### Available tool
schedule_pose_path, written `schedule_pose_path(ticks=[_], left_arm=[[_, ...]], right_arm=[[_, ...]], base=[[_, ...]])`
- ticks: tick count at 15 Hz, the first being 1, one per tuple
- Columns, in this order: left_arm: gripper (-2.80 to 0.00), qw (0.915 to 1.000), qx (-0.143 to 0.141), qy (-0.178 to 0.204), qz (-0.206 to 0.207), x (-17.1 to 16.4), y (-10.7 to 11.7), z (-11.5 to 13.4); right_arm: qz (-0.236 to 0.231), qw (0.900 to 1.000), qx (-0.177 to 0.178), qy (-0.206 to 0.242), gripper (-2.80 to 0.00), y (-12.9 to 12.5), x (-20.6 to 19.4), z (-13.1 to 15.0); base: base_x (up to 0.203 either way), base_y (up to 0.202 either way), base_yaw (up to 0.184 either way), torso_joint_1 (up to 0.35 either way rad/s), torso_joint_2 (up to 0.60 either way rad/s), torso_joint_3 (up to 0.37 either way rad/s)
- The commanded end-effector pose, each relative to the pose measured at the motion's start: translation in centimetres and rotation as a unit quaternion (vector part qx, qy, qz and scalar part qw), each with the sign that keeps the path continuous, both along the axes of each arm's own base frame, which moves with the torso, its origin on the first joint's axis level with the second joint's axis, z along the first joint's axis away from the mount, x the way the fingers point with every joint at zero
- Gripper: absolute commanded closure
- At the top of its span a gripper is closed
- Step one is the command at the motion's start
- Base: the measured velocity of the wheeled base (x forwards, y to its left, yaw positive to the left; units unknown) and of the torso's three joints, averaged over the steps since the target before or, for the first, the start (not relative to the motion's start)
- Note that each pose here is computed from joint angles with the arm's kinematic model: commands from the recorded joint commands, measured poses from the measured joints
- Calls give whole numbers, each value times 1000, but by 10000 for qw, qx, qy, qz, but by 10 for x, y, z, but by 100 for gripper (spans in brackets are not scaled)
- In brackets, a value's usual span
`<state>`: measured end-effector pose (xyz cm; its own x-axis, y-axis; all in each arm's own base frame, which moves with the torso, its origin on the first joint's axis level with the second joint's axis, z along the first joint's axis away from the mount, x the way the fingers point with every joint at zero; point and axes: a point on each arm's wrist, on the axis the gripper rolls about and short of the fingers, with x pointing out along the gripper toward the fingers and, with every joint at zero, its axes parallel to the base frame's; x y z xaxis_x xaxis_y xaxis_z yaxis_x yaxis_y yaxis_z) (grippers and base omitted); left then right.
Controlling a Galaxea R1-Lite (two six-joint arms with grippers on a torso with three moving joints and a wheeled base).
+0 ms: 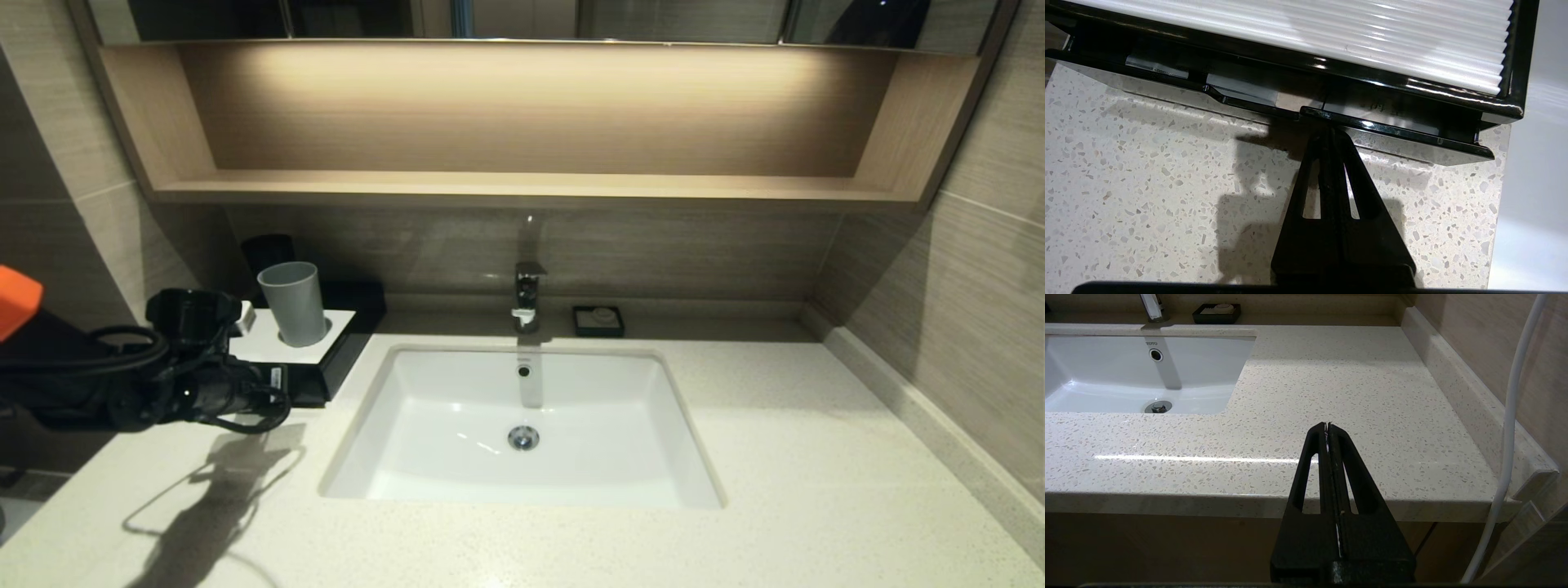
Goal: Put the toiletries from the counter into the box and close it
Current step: Close the drawer
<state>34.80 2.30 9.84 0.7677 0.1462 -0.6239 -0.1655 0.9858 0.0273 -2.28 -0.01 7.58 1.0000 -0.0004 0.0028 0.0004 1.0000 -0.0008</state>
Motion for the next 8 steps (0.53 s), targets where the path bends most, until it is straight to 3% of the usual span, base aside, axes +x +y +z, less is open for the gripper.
schedule_pose_path(ticks=[1,8], left_arm=[[0,9999,7,-101,6,2,0,0],[0,9994,22,-342,-4,5,0,4]], right_arm=[[2,10000,-3,-2,0,0,0,0],[2,10000,-3,-8,0,0,0,0]], base=[[0,0,0,0,0,0],[0,0,0,0,0,0]])
